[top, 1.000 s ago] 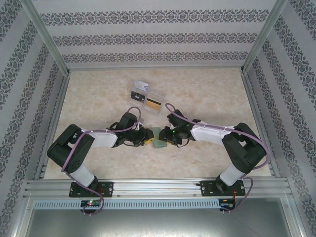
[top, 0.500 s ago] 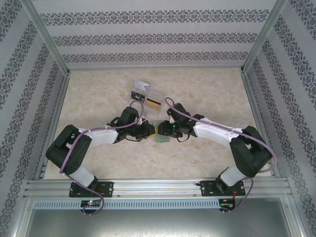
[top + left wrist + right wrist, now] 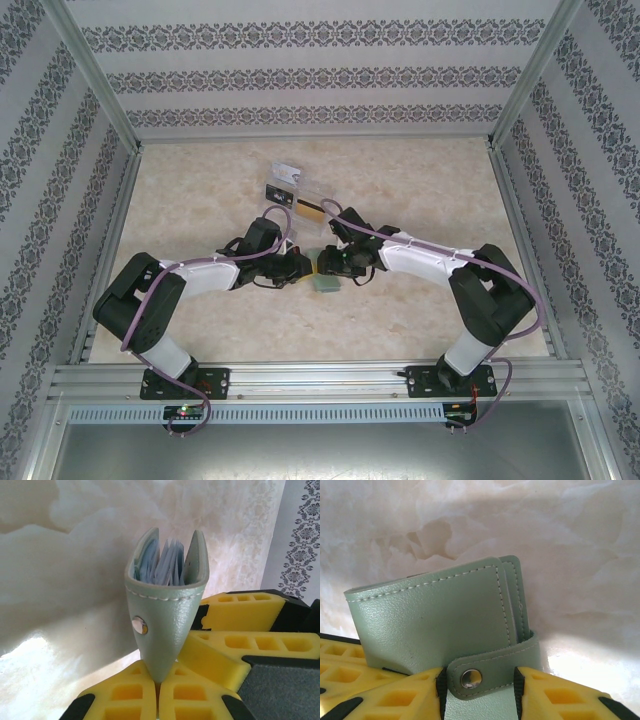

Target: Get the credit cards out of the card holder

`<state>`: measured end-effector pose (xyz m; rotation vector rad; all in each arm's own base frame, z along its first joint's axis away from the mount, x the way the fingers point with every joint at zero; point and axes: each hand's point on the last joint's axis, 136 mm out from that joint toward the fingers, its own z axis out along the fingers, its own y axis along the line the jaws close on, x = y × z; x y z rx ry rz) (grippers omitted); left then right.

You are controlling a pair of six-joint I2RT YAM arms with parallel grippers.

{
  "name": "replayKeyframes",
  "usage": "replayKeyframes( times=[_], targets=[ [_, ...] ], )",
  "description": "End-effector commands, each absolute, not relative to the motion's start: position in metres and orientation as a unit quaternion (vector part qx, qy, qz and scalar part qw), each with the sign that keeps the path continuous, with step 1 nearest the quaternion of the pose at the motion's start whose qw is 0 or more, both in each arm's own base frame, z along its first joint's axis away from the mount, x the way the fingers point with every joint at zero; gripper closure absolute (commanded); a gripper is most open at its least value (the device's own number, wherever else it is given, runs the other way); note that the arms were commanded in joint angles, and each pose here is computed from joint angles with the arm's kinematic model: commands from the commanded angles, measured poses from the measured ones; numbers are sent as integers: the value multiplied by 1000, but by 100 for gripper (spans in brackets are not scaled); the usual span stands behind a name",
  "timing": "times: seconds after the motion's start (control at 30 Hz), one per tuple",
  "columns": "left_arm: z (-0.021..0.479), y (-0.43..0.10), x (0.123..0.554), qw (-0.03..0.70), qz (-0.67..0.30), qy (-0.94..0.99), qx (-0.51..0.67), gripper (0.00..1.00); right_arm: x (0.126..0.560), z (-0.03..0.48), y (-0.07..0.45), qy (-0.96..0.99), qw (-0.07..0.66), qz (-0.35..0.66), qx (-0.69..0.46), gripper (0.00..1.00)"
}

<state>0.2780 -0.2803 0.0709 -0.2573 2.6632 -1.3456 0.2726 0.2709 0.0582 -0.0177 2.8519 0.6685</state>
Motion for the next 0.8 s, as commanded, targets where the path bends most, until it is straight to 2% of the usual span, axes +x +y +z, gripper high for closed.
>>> replayKeyframes(
  times=[0.0, 0.3, 0.5, 0.63, 0.77],
  targets=[
    [85, -288, 283, 85, -458, 882, -66, 100, 276, 50, 253, 979, 116, 165, -4, 60],
    [76, -282, 281, 83, -442, 890, -78, 100, 273, 47, 212, 987, 145, 68, 18, 70],
    [63, -274, 276, 62, -412, 903, -105, 100, 271, 50, 186, 986, 163, 21, 33, 71],
    [67, -277, 277, 60, -418, 901, -101, 100, 272, 55, 196, 985, 162, 52, 22, 71],
    [71, -280, 277, 59, -425, 898, -92, 100, 274, 75, 245, 971, 166, 167, -31, 64]
  ],
)
